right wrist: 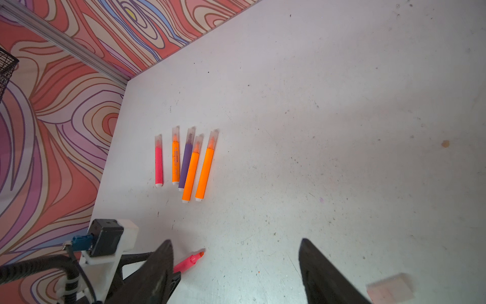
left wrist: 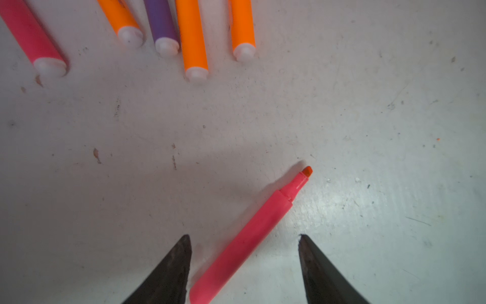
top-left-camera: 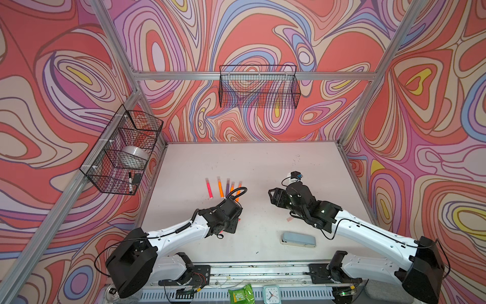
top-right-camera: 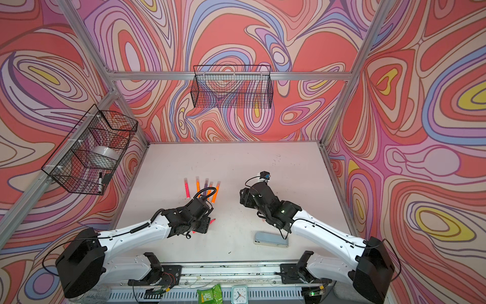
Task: Insert the pens into the pen caps
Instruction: 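Move the left gripper to the uncapped pink marker and grasp it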
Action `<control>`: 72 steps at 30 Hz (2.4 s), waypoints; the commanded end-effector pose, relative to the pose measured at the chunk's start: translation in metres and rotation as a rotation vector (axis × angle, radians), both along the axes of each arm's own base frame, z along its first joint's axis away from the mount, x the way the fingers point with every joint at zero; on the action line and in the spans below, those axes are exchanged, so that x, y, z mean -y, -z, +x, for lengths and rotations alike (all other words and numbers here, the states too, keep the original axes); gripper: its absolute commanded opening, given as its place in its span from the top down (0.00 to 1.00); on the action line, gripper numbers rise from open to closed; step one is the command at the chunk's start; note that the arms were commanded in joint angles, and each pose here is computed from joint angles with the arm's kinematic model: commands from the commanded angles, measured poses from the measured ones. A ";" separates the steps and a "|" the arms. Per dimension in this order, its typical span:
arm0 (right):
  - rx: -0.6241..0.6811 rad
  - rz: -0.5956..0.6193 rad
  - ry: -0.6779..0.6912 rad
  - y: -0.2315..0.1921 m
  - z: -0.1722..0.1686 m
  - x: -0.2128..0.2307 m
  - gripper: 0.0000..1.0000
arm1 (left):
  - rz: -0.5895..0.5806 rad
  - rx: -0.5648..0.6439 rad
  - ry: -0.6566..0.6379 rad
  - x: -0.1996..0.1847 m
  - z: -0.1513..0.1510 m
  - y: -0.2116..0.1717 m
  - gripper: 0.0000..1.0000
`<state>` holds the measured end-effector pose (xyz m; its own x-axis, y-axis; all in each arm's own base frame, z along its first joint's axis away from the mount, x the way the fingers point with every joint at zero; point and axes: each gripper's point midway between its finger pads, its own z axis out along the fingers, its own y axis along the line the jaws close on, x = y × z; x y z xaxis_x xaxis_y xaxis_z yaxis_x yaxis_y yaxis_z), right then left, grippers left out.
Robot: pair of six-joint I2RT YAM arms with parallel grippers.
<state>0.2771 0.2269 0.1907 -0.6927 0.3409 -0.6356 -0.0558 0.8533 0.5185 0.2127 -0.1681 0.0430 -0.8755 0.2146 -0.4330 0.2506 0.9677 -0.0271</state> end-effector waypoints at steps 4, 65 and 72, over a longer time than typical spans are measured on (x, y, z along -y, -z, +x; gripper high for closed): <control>-0.002 -0.009 0.014 0.002 0.001 0.006 0.22 | 0.008 -0.036 -0.036 0.002 0.000 0.006 0.38; -0.041 0.017 0.003 0.016 0.006 0.000 0.23 | 0.043 -0.273 -0.091 -0.006 -0.040 0.042 0.89; -0.007 0.057 -0.031 0.003 0.005 -0.005 0.24 | 0.003 -0.159 -0.074 0.009 -0.013 0.015 1.00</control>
